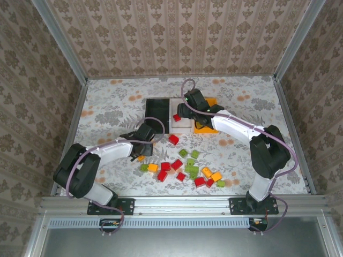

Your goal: Sort the legos into containers by color

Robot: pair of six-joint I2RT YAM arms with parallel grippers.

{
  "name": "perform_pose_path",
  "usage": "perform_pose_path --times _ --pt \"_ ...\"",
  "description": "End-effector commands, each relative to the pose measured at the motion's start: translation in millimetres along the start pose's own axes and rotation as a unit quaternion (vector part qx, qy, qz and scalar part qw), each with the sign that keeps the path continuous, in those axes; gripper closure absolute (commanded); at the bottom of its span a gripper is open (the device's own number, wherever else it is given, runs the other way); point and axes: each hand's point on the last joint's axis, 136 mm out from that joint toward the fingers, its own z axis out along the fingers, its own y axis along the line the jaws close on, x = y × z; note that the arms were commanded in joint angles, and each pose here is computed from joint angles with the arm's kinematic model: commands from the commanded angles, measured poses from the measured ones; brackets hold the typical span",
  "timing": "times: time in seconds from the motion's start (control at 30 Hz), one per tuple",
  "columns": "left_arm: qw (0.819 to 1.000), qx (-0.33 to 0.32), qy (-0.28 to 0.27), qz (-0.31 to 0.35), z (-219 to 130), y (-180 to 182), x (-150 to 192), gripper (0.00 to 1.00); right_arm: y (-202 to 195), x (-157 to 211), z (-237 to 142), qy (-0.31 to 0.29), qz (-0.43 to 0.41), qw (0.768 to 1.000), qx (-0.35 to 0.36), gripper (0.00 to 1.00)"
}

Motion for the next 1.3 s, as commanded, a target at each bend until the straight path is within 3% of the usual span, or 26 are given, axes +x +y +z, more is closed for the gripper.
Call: perform_pose_path --times 0.0,0.3,0.47,0.6,0.7,0.97,1.13,1.27 --pt "1.000 0.000 -0.005 0.002 2 2 -4 0.42 -7 -8 -11 -0.016 0.009 1.000 0.009 0.29" --pt "1.000 -0.003 -0.029 -0.006 -13 6 -15 0.71 -7 -7 -14 -0.018 0.015 1.000 0.005 0.29" --pt "0.998 0.016 -0.061 -0.013 -47 3 -30 0.75 -10 -5 -22 -0.021 0.017 1.000 0.002 0.29" --pt "0.994 0.044 -0.098 -0.009 -80 -14 -60 0.75 -16 4 -29 -0.017 0.022 1.000 0.001 0.30" --pt "0.992 0.058 -0.112 -0.003 -84 -32 -87 0.74 -23 14 -33 -0.011 0.025 1.000 0.005 0.30" --pt "0.991 0.045 -0.123 0.022 -52 -69 -157 0.68 -46 48 -48 0.013 0.030 0.999 0.022 0.30" --pt "0.994 0.033 -0.106 0.016 -24 -74 -179 0.66 -52 71 -59 0.033 0.031 0.999 0.005 0.29" --pt "0.994 0.037 -0.100 0.012 -19 -78 -185 0.56 -51 86 -69 0.053 0.022 0.998 -0.016 0.28"
